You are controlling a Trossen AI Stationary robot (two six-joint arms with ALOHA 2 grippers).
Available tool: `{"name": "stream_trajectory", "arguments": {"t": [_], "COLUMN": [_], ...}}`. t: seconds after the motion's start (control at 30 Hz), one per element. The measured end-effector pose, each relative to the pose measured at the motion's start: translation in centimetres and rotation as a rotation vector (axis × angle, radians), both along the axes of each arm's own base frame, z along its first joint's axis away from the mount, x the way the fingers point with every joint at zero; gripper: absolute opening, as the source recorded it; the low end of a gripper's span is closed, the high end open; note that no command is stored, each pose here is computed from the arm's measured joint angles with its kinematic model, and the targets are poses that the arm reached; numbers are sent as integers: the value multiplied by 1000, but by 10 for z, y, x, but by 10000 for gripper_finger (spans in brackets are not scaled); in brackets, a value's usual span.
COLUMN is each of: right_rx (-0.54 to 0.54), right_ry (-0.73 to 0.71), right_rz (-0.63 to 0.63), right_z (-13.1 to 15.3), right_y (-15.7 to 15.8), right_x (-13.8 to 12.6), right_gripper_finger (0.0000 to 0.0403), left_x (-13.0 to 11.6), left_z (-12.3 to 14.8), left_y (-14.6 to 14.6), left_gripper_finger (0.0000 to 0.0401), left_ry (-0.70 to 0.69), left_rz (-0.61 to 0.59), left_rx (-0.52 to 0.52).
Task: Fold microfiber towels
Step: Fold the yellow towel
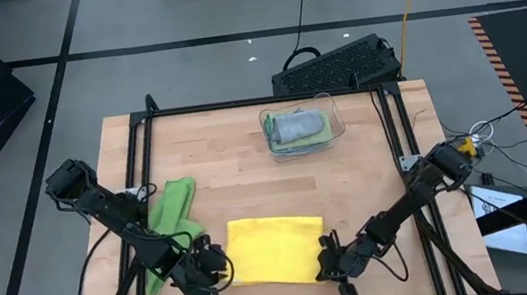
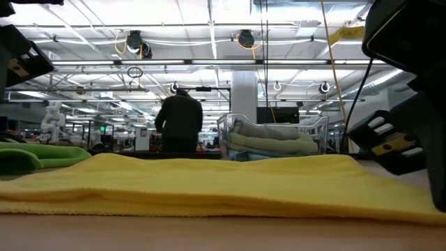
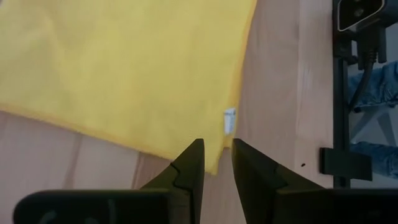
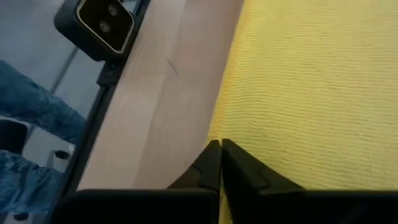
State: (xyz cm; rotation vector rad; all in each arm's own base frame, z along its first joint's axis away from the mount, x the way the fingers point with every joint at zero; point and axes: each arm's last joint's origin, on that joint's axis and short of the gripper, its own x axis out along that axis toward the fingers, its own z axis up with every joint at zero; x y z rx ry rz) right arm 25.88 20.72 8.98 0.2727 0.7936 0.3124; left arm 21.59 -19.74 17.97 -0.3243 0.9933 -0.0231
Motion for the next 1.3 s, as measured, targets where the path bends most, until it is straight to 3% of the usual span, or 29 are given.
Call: {"name": "stream_trajectory", "arguments": {"t": [0.17, 0.47, 0.67, 0.83, 0.97, 1.13, 1.3], "right_rx": [8, -9, -27, 9, 66, 209, 242], "right_ry": [50, 108, 292, 291, 341, 331, 297], "right_rz": [-32, -74, -228, -273, -368, -513, -593], "right_z": [15, 68, 81, 92, 94, 110, 119], "right_y": [-6, -28, -51, -59, -64, -79, -106], "right_x": [-6, -25, -44, -47, -49, -47, -38], "right_gripper_finger": [2, 0, 0, 0, 1, 22, 67], "left_x": [-1, 1, 2, 4, 6, 17, 29], "left_z": [-1, 0, 1, 3, 3, 14, 21], "left_y": [1, 2, 3, 2, 5, 25, 65], "left_gripper_finger": [83, 83, 83, 89, 117, 143, 145], "left_ry": [10, -35, -70, -113, -127, -115, -51], "left_rz": [7, 30, 71, 97, 165, 280, 346], "left_rx": [5, 43, 61, 65, 61, -18, -3]}}
